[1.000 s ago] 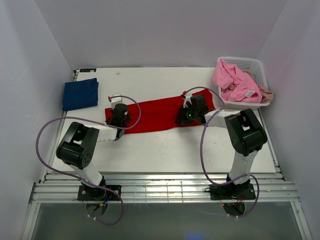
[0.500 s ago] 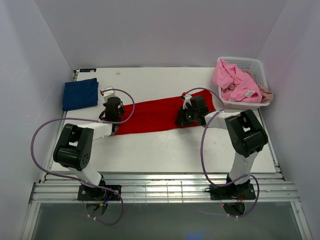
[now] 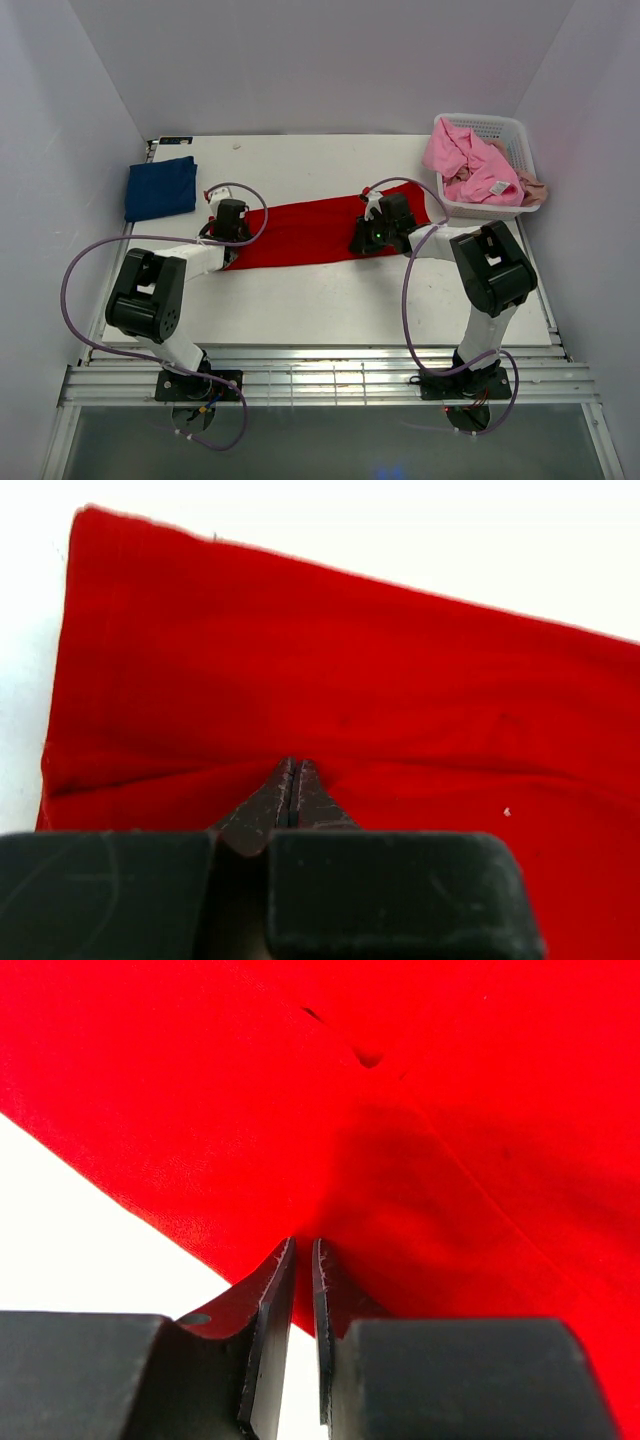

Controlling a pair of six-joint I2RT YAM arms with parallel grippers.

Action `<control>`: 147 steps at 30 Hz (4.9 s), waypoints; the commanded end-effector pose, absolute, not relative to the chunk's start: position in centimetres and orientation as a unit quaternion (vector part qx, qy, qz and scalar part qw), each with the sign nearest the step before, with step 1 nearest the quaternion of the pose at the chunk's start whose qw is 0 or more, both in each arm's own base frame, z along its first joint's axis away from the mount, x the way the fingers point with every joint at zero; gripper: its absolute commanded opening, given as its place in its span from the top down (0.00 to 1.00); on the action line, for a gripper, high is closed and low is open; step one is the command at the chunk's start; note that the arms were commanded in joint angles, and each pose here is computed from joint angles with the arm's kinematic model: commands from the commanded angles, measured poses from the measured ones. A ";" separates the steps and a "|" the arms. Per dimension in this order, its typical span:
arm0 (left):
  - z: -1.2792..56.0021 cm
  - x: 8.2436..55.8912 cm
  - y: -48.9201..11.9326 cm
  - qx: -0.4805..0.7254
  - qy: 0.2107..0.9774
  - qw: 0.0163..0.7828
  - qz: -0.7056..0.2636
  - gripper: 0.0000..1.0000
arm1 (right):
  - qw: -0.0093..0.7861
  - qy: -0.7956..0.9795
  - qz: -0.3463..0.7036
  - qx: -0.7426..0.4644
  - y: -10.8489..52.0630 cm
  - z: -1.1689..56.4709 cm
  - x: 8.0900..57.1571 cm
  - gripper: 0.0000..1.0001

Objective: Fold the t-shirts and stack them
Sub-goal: Fold the other side of the tshirt into a rectangle

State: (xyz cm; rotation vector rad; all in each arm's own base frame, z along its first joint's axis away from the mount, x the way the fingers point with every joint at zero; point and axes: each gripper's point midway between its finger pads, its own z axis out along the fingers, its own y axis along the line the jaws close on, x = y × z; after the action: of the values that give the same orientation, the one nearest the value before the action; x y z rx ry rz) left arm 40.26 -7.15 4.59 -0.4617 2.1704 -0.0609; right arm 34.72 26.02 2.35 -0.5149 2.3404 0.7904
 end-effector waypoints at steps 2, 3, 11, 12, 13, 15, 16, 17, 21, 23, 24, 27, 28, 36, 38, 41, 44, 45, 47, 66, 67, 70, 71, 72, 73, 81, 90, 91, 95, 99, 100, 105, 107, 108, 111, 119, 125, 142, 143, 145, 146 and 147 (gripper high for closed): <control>5.0 39.9 -7.5 -0.194 0.881 0.430 -0.034 1.00 | 0.230 0.915 0.272 -0.190 24.5 -1.1 30.8 0.82; 4.9 39.8 -7.6 -0.193 0.883 0.427 -0.035 1.00 | 0.230 0.915 0.271 -0.191 24.5 -1.1 30.8 0.82; 6.3 38.6 -7.8 -0.198 0.872 0.444 -0.060 1.00 | 0.226 0.916 0.272 -0.190 24.6 -1.4 30.6 0.82; 6.8 38.4 -7.8 -0.198 0.867 0.452 -0.066 1.00 | 0.226 0.916 0.272 -0.191 24.6 -1.4 30.7 0.82; 6.7 37.8 -7.6 -0.198 0.866 0.455 -0.066 1.00 | 0.226 0.916 0.272 -0.190 24.7 -1.5 30.7 0.82; 7.8 37.5 -7.3 -0.200 0.858 0.468 -0.068 1.00 | 0.224 0.916 0.272 -0.192 24.8 -1.5 30.5 0.82; 7.8 37.2 -7.2 -0.199 0.858 0.468 -0.066 1.00 | 0.225 0.916 0.273 -0.191 24.8 -1.6 30.6 0.82; 8.0 37.0 -7.0 -0.199 0.858 0.469 -0.064 1.00 | 0.223 0.916 0.274 -0.191 24.9 -1.7 30.5 0.82; 8.0 36.2 -6.9 -0.195 0.859 0.469 -0.064 1.00 | 0.222 0.915 0.277 -0.193 25.2 -1.7 30.4 0.82; 7.5 36.1 -6.7 -0.198 0.868 0.453 -0.052 1.00 | 0.222 0.915 0.277 -0.193 25.3 -1.7 30.4 0.82; 7.1 36.0 -6.7 -0.197 0.871 0.447 -0.050 1.00 | 0.223 0.914 0.278 -0.193 25.4 -1.5 30.4 0.82; 5.8 36.0 -6.7 -0.198 0.880 0.429 -0.042 1.00 | 0.224 0.914 0.277 -0.194 25.5 -1.4 30.4 0.82; 5.3 35.9 -6.7 -0.201 0.883 0.423 -0.039 1.00 | 0.222 0.915 0.276 -0.195 25.5 -1.5 30.3 0.82; 4.1 35.8 -6.0 -0.212 0.891 0.401 -0.011 1.00 | 0.224 0.915 0.273 -0.196 25.3 -1.3 30.3 0.82; 4.1 35.9 -5.7 -0.216 0.890 0.401 -0.003 1.00 | 0.224 0.915 0.272 -0.196 25.3 -1.3 30.2 0.82; 4.2 36.4 -5.5 -0.220 0.889 0.402 0.004 1.00 | 0.224 0.916 0.269 -0.196 25.1 -1.2 30.1 0.82; 4.4 36.7 -5.1 -0.226 0.886 0.405 0.011 1.00 | 0.226 0.916 0.265 -0.197 24.8 -1.2 29.9 0.82; 4.3 36.8 -4.9 -0.226 0.886 0.404 0.014 1.00 | 0.226 0.917 0.264 -0.197 24.7 -1.2 29.8 0.82; 4.2 36.9 -4.5 -0.230 0.887 0.401 0.024 1.00 | 0.226 0.918 0.261 -0.197 24.5 -1.2 29.6 0.82; 5.2 39.6 -0.9 -0.254 0.867 0.427 0.043 1.00 | 0.220 0.919 0.258 -0.199 23.9 -1.4 28.7 0.82; 5.6 40.2 -0.9 -0.253 0.864 0.433 0.043 1.00 | 0.219 0.919 0.259 -0.200 23.9 -1.5 28.7 0.82; 6.3 41.8 -1.0 -0.250 0.856 0.450 0.041 1.00 | 0.215 0.920 0.258 -0.201 23.9 -1.7 28.4 0.82; 6.4 42.1 -1.0 -0.248 0.856 0.452 0.041 1.00 | 0.215 0.920 0.258 -0.201 23.8 -1.7 28.4 0.82; 6.4 42.4 -1.0 -0.247 0.856 0.453 0.042 1.00 | 0.214 0.921 0.256 -0.201 23.8 -1.8 28.4 0.82; 6.4 42.7 -1.1 -0.246 0.854 0.456 0.040 1.00 | 0.212 0.921 0.257 -0.201 23.8 -1.9 28.3 0.82; 7.9 44.6 -1.5 -0.238 0.853 0.463 0.035 1.00 | 0.207 0.922 0.256 -0.203 23.7 -2.2 28.2 0.82; 9.4 39.4 -1.2 -0.259 0.850 0.458 0.018 1.00 | 0.202 0.923 0.258 -0.204 23.8 -2.6 28.1 0.82; 8.3 38.0 -1.3 -0.255 0.867 0.428 0.021 1.00 | 0.202 0.921 0.262 -0.204 24.0 -2.6 28.0 0.82; 7.5 36.9 -1.7 -0.255 0.874 0.413 0.013 1.00 | 0.203 0.920 0.266 -0.203 24.1 -2.5 28.0 0.82; 6.2 35.3 -1.3 -0.258 0.884 0.388 0.026 1.00 | 0.205 0.920 0.266 -0.203 24.0 -2.3 27.9 0.82; 5.8 35.0 -1.2 -0.257 0.887 0.383 0.029 1.00 | 0.205 0.919 0.267 -0.203 24.0 -2.3 27.8 0.82; 4.6 34.3 -0.9 -0.258 0.892 0.369 0.041 1.00 | 0.208 0.918 0.271 -0.201 24.1 -2.1 27.8 0.82; 4.4 34.3 -0.9 -0.256 0.893 0.366 0.043 1.00 | 0.208 0.918 0.271 -0.201 24.1 -2.0 27.7 0.82; 4.4 34.5 -0.9 -0.256 0.893 0.368 0.045 1.00 | 0.208 0.918 0.270 -0.202 24.1 -2.0 27.7 0.82; 3.8 34.7 -0.9 -0.254 0.896 0.361 0.050 1.00 | 0.208 0.918 0.269 -0.202 24.0 -2.0 27.6 0.82; 2.2 35.1 -0.7 -0.253 0.900 0.351 0.060 1.00 | 0.207 0.919 0.268 -0.203 24.0 -2.0 27.6 0.82; 2.7 37.5 -0.3 -0.250 0.893 0.368 0.068 1.00 | 0.206 0.920 0.265 -0.203 23.8 -2.1 27.6 0.82; 4.4 42.1 -0.3 -0.256 0.872 0.413 0.052 1.00 | 0.193 0.925 0.257 -0.204 23.5 -3.0 27.2 0.82; 4.5 42.3 -0.3 -0.257 0.871 0.415 0.053 1.00 | 0.192 0.925 0.256 -0.205 23.5 -3.0 27.2 0.82; 4.5 42.5 -0.2 -0.259 0.869 0.418 0.054 1.00 | 0.191 0.925 0.255 -0.205 23.4 -3.0 27.2 0.82; 4.8 42.6 -0.2 -0.259 0.867 0.422 0.053 1.00 | 0.192 0.926 0.254 -0.204 23.4 -3.0 27.2 0.82; 5.0 42.8 -0.2 -0.260 0.864 0.427 0.050 1.00 | 0.192 0.926 0.254 -0.205 23.4 -3.0 27.2 0.82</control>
State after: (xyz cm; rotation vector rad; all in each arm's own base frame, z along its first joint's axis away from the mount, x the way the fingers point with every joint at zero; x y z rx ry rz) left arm 40.87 -0.65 2.68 -0.6349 2.2520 0.1426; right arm 32.20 26.38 2.19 -0.5549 2.3279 0.8026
